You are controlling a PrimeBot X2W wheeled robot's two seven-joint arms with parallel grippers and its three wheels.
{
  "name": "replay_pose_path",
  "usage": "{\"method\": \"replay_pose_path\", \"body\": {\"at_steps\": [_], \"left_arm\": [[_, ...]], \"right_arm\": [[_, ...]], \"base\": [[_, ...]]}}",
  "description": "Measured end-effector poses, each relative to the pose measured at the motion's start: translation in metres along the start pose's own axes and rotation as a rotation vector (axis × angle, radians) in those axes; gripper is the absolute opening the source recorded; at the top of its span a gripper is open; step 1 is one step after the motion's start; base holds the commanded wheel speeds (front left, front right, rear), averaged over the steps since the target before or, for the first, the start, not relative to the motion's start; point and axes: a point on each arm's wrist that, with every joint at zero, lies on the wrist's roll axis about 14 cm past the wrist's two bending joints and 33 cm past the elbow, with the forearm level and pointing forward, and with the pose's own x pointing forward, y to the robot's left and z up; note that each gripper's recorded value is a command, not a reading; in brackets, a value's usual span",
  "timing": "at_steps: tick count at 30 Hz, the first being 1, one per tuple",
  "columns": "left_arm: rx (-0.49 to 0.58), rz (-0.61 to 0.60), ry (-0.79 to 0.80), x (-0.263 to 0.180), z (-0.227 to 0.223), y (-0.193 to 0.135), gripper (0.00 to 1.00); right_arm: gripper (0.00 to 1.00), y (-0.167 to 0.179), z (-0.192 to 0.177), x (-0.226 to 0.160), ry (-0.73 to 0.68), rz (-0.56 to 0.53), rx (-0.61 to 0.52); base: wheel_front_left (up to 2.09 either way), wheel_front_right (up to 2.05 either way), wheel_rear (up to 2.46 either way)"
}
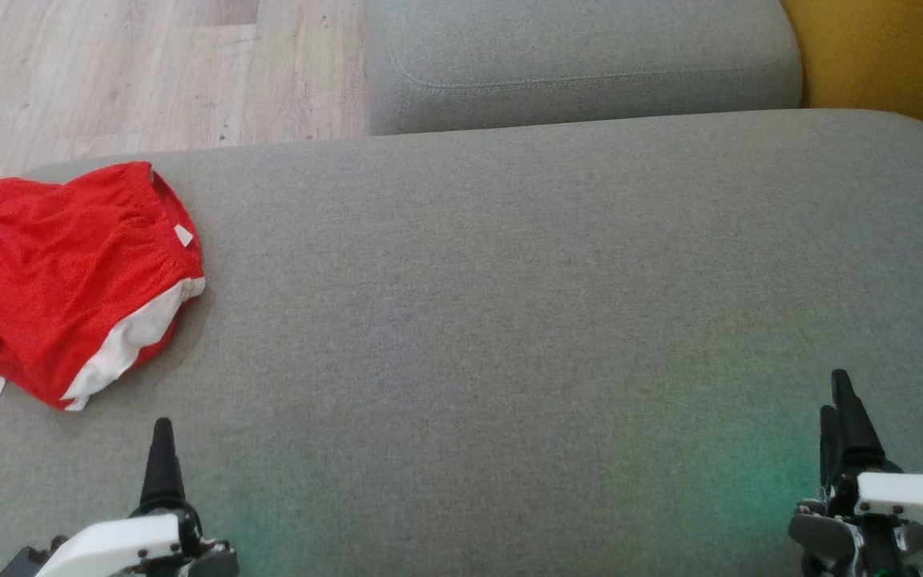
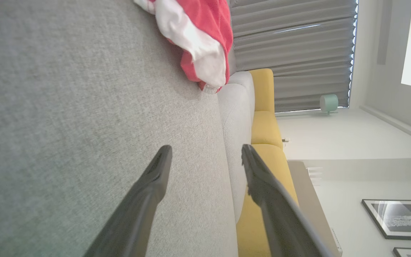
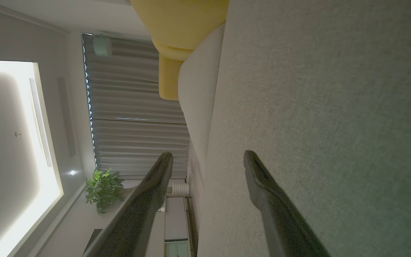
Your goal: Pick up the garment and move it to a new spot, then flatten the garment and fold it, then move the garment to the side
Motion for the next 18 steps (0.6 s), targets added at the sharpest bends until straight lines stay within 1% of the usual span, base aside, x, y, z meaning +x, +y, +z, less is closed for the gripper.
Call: {"method": "replay_pose_path", "body": {"at_steps": [1,6,18], "left_arm": [[0.000,0.000,0.000,0.000,0.000,0.000,1.00],[0.081,-0.012,0.004,0.001,-0.003,-0.006,1.00],[0.310,-0.027,0.035,0.001,-0.018,-0.012,1.00]], "right_arm": [[1.00,0.000,0.000,0.000,0.000,0.000,0.000],[1.00,0.009,-0.004,0.001,0.008,0.025,-0.093],[1.00,0.021,-0.014,0.002,0.025,0.066,-0.286]], "base": [[0.00,0.00,0.00],[0.00,0.00,0.00],[0.00,0.00,0.00]]}}
